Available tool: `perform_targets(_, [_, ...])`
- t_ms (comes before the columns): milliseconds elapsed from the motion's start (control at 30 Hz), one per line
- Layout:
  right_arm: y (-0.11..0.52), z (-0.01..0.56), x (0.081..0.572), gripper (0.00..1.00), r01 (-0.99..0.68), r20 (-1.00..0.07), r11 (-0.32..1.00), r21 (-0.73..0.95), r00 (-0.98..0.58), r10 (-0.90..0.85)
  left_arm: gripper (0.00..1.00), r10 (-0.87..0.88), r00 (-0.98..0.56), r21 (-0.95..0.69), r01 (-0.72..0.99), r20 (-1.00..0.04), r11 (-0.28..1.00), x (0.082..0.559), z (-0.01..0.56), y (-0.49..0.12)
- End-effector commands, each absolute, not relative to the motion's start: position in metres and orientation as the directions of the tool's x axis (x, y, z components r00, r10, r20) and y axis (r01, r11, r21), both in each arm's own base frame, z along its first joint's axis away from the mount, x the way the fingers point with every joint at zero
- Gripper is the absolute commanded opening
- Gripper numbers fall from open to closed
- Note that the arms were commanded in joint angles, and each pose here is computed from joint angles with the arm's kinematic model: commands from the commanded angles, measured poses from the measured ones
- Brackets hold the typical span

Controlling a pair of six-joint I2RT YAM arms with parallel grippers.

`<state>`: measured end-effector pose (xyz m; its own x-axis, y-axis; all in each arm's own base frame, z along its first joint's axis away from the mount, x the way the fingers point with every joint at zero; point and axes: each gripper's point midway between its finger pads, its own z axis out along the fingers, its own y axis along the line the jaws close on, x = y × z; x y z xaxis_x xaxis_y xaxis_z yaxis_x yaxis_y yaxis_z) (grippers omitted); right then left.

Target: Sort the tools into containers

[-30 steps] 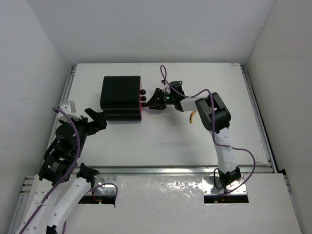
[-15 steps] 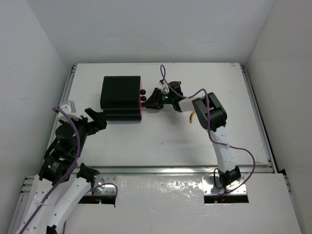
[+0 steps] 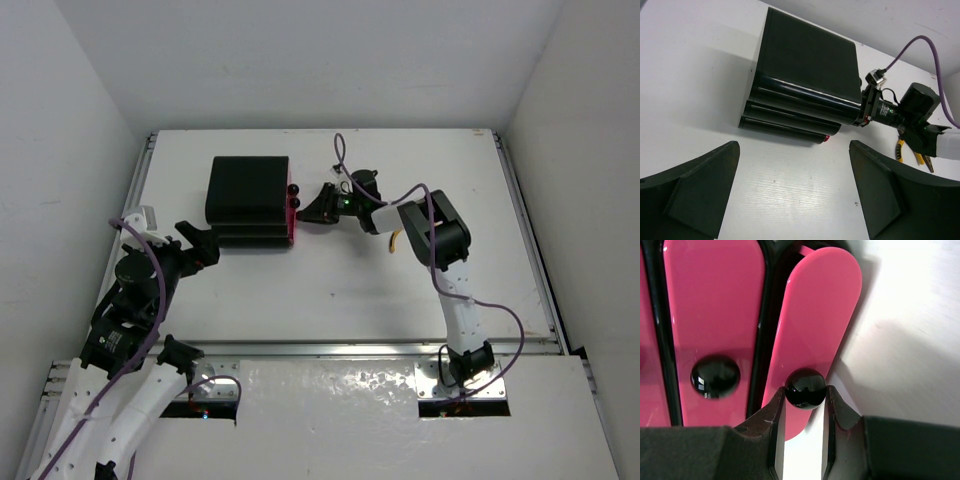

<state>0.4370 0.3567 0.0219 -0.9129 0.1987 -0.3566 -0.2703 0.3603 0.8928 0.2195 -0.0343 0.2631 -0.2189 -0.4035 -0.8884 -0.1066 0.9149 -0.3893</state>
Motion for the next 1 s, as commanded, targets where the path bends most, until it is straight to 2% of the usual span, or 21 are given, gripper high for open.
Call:
perform_targets(0, [0.336,0.037,0.441,0.2,-0.316,-0.41,0.363,0.876,-0.886,0.218,0.89,-0.404,-0.197,-0.397,-0.074,-0.893,0.915,0.224,0.272,-0.04])
perform_targets(533, [0.272,0.03,0.439,0.21,-0.269,-0.401,0.428,0.863,-0.879,0.256,0.89,-0.404,-0.199,-0.396,-0.08,-0.893,0.915,0.225,0.271,-0.039])
perform_targets(967, [0.257,0.035,0.442,0.21,-0.269,-0.413,0.461,0.846,-0.877,0.247,0.89,-0.405,-0.196,-0.397,-0.079,-0.893,0.914,0.224,0.272,-0.039])
